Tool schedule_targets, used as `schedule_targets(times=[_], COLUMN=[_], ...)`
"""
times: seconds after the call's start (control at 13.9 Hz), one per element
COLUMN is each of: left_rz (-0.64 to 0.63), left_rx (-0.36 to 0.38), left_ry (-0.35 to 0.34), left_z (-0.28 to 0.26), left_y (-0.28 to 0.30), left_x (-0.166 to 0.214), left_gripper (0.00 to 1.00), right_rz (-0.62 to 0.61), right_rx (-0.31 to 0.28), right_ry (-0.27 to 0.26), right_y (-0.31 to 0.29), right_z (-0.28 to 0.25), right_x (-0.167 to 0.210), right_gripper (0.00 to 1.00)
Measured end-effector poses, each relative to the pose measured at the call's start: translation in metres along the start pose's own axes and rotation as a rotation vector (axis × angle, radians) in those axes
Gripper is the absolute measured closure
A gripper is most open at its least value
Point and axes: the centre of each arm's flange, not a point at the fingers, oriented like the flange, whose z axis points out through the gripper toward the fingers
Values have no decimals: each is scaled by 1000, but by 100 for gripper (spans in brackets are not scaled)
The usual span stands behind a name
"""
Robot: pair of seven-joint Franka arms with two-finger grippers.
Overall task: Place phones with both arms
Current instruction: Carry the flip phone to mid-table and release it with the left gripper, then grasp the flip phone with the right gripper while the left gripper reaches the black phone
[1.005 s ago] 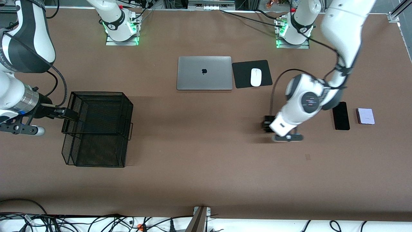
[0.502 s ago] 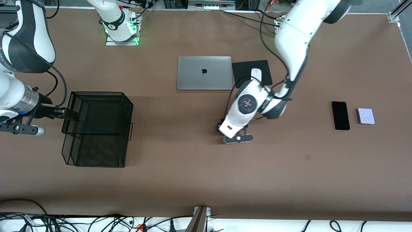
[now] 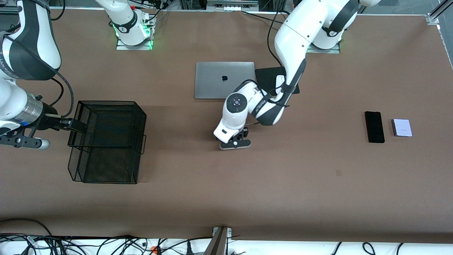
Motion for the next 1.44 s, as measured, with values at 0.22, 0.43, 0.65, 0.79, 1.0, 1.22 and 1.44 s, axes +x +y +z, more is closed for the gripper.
schedule_targets(times=[0.22, 0.43, 0.65, 0.79, 1.0, 1.22, 1.44], left_rz=[10, 13, 5, -6, -29, -88, -80], left_rx=[2, 7, 19, 23, 47, 107, 187], left_ry=[23, 29, 37, 54, 65, 54, -14], left_z=[-4, 1, 8, 5, -9, -63, -119], left_y=[23, 33, 27, 24, 20, 0, -56], left_x=[-22, -34, -27, -19, -5, 34, 81], left_gripper=[19, 19, 19, 5, 0, 0, 0], right_rz=[0, 0, 0, 0, 0, 0, -5], right_rx=[0, 0, 0, 0, 0, 0, 34], right_ry=[0, 0, 0, 0, 0, -3, -8], right_y=[0, 0, 0, 0, 0, 0, -10], right_z=[0, 0, 0, 0, 0, 0, 0], right_x=[0, 0, 0, 0, 0, 0, -2], right_gripper=[0, 0, 0, 0, 0, 0, 0])
